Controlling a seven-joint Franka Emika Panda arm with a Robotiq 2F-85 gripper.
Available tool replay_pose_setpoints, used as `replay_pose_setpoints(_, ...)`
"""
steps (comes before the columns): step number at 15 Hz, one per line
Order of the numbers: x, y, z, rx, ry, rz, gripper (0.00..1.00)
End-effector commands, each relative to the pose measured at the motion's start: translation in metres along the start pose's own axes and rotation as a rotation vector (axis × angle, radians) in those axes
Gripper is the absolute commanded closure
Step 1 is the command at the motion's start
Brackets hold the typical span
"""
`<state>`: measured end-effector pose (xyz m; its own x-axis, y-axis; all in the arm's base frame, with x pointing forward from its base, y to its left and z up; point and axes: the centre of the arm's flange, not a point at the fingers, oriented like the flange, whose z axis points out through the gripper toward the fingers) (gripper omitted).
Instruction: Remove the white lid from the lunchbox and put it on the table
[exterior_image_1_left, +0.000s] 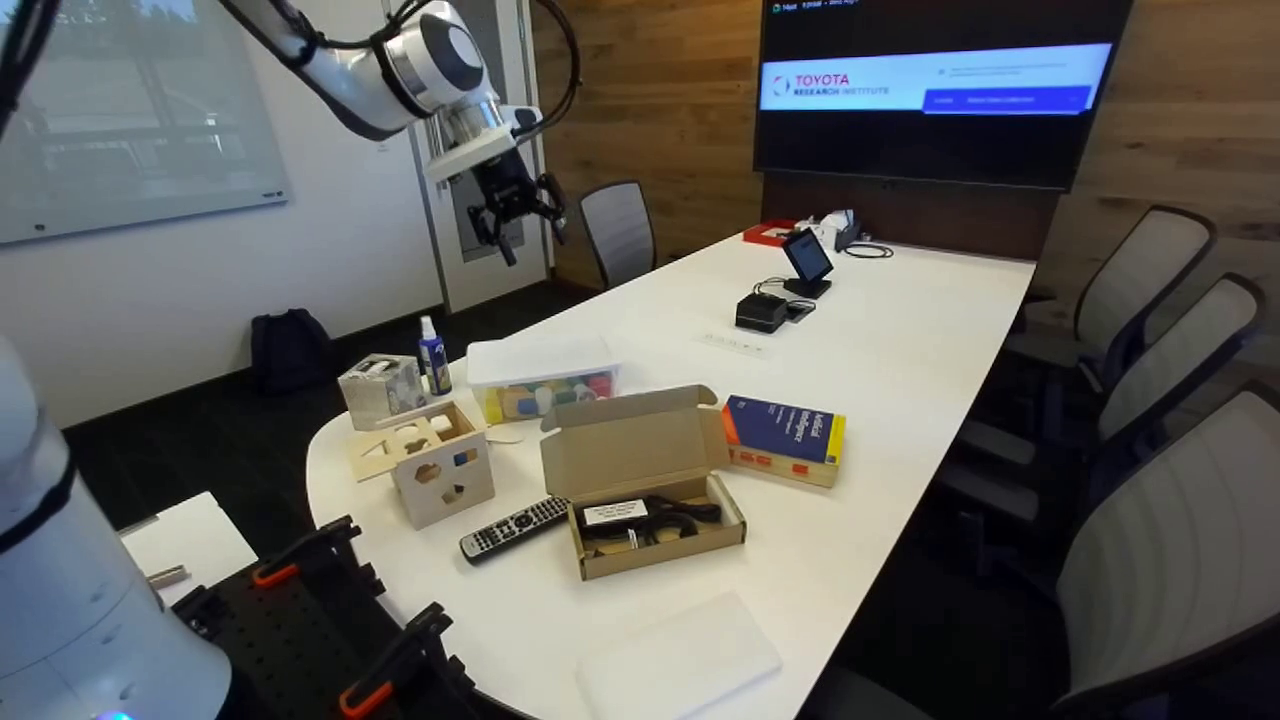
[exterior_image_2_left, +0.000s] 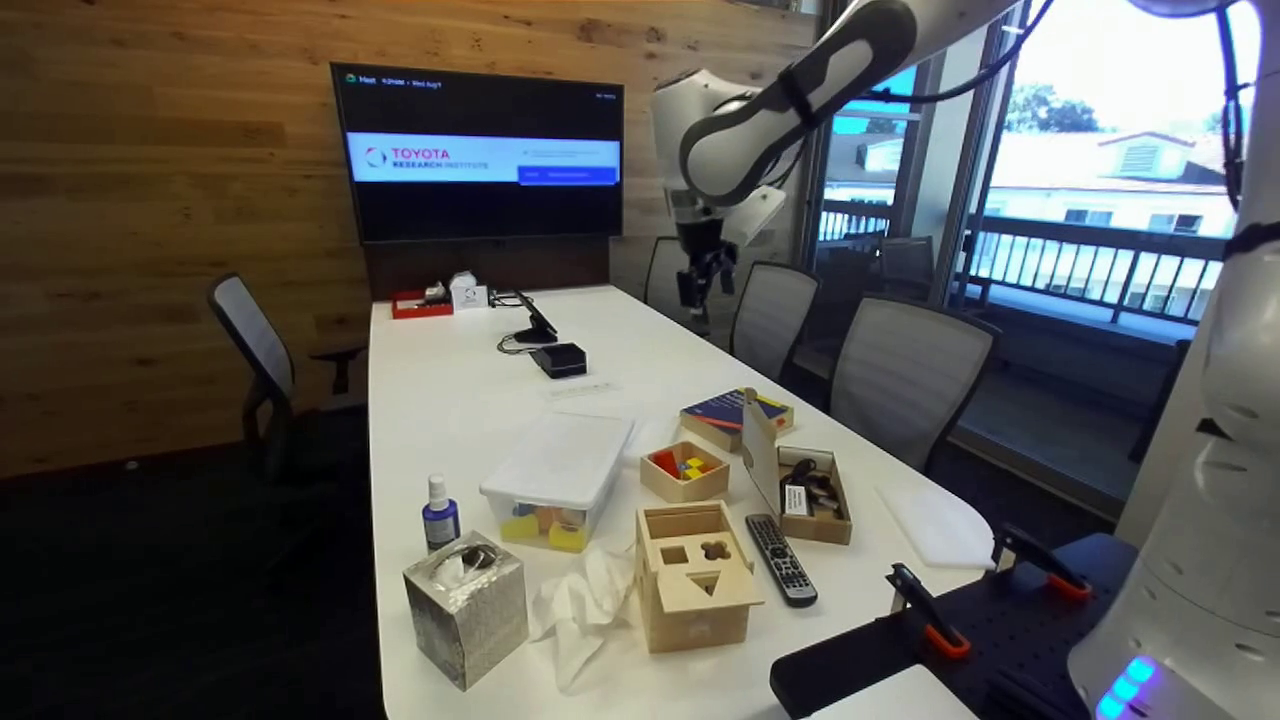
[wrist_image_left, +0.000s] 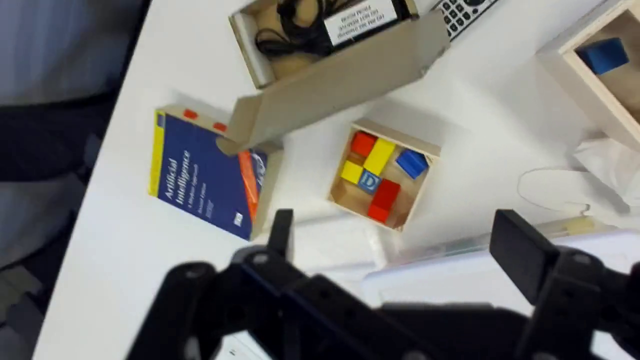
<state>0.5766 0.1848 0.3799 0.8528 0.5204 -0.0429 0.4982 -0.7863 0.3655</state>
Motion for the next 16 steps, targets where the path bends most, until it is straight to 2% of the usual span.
replay_pose_setpoints(1,0.075,-0.051,0.029,-0.02,0.05,-0.143,0.0)
replay_pose_setpoints(6,0.116,-0.124,0.074,-0.03,0.021,-0.236,0.0)
replay_pose_setpoints(10,0.142,-0.166,0.093,-0.011,0.062,-0.289,0.0)
replay_pose_setpoints(13,0.159,-0.193,0.103,0.035,0.115,-0.335,0.0)
replay_pose_setpoints(16,0.173,-0.211,0.121,0.077,0.124,-0.378,0.0)
